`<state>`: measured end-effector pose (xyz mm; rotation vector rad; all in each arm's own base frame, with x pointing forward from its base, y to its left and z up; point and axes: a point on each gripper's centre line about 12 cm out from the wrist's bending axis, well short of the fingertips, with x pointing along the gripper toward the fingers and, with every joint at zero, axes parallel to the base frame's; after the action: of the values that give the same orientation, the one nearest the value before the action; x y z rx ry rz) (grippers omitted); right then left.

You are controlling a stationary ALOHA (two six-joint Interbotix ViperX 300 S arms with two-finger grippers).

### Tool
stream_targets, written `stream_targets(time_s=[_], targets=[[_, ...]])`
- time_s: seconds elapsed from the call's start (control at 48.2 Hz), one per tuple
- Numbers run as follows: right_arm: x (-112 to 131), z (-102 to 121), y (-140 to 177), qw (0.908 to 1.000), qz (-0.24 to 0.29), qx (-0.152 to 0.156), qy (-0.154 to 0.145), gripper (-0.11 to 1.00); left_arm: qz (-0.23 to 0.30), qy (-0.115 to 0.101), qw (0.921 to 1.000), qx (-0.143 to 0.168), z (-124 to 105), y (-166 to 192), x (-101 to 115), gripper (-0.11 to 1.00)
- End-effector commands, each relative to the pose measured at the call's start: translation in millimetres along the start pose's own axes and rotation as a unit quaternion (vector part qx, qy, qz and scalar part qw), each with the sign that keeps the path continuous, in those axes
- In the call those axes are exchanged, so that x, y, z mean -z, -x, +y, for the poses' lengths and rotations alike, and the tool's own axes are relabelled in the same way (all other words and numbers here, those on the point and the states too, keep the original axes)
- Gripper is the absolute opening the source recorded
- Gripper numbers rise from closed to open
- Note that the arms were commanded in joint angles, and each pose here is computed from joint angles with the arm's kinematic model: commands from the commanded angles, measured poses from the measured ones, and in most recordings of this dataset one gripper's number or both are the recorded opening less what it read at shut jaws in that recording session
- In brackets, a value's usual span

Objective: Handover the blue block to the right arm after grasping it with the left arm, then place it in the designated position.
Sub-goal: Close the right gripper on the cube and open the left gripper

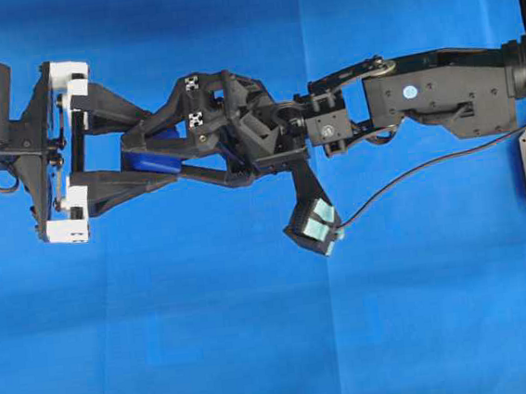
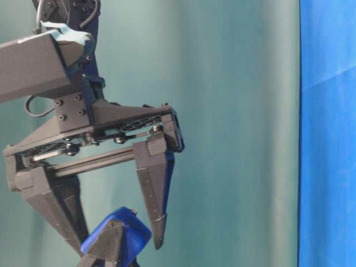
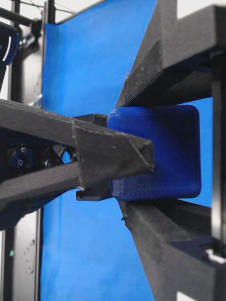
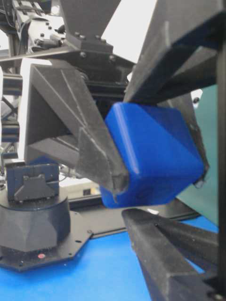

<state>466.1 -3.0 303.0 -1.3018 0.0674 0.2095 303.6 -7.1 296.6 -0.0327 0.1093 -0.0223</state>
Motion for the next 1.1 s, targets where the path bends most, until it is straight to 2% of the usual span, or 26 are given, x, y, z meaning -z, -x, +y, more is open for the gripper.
stream_targets(time_s=[0.0, 0.125, 0.311, 0.581, 0.727, 0.768, 0.872, 0.934, 1.08], targets=[[-4, -16, 2, 0.9999, 0.001, 0.016, 0.0, 0.78, -0.021, 0.001, 0.9998, 0.002, -1, 0, -12, 0.49], [-4, -19, 2, 0.9998, 0.001, 0.02, -0.004, 0.46, -0.028, 0.001, 0.9996, 0.002, -1, 0, -13, 0.49], [-4, -21, 2, 0.9997, 0.002, 0.022, -0.01, 0.46, -0.03, 0.0, 0.9996, 0.003, -1, 0, -13, 0.49], [-4, -21, 2, 0.9992, 0.003, 0.021, -0.034, 0.46, -0.034, 0.0, 0.9994, 0.004, -2, -1, -15, 0.49], [-5, -21, 2, 0.9991, 0.001, 0.022, -0.036, 0.46, -0.034, 0.001, 0.9993, 0.012, -7, -1, -14, 0.49], [-5, -21, 2, 0.9991, 0.001, 0.022, -0.036, 0.46, -0.033, 0.0, 0.9993, 0.017, -10, -1, -14, 0.54], [-5, -20, 1, 0.9992, 0.001, 0.02, -0.036, 0.46, -0.034, -0.002, 0.9992, 0.023, -14, 0, -14, 0.81], [-6, -21, 1, 0.9991, 0.0, 0.021, -0.036, 0.46, -0.034, -0.001, 0.9992, 0.022, -14, 0, -14, 0.91], [-6, -20, 2, 0.9991, 0.001, 0.02, -0.037, 0.46, -0.034, -0.001, 0.9992, 0.022, -14, 0, -14, 0.92]])
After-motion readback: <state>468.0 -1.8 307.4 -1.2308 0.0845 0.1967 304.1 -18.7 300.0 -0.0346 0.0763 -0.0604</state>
